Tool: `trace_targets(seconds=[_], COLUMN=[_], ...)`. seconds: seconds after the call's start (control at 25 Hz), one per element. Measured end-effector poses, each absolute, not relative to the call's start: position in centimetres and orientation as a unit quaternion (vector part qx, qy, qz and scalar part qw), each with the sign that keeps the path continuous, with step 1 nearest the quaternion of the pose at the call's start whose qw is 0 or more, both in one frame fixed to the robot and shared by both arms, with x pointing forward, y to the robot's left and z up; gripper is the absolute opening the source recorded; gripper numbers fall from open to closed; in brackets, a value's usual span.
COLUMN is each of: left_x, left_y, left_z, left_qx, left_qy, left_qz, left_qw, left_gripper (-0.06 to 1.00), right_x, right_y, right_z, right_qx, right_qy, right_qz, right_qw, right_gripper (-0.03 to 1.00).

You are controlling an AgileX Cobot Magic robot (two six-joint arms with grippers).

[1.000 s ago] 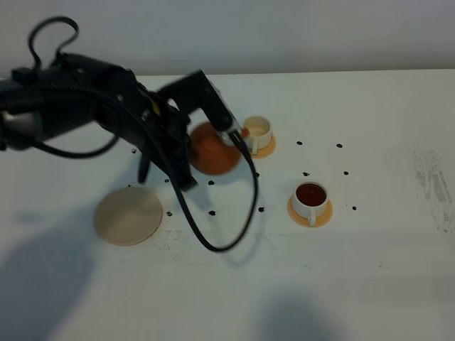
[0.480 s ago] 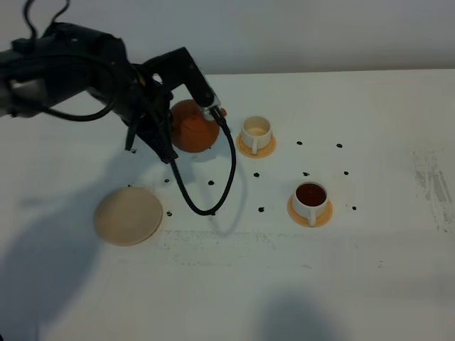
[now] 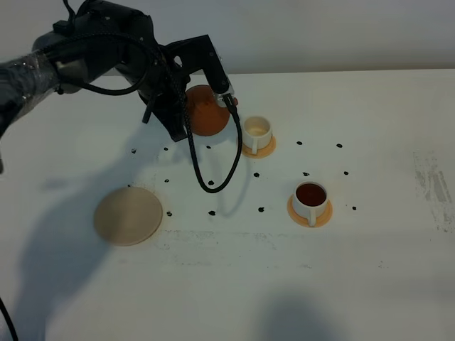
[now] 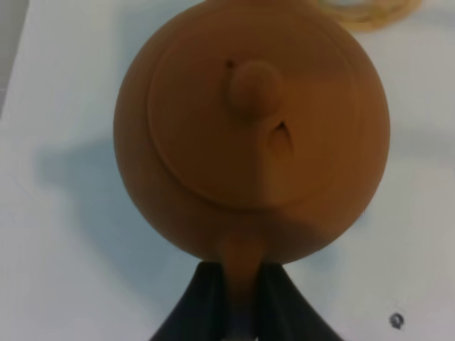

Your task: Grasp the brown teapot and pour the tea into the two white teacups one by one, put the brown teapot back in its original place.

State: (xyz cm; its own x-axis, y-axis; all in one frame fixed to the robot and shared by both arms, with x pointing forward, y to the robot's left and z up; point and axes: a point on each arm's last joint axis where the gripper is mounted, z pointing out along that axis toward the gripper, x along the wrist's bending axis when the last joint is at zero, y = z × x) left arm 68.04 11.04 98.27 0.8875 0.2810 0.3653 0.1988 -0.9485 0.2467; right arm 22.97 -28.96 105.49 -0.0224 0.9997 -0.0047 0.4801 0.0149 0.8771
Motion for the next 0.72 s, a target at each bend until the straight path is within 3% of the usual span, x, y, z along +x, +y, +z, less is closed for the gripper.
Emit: trace_targets(seconds=[0.72], left_x=[68.3], left_y=[9.7], left_z=[98.1], left_qx=[0.967], left_qy=[0.023], left_qz=[0.247], left_qw=[0.056], left_gripper=[0.09], right_x=[23.0], right_y=[-29.0], right_z=[105.5], right_qx=[0.601], right_qy=[0.616], right_qz=[0.363], right_qw=[0.358], right_gripper=[0.22])
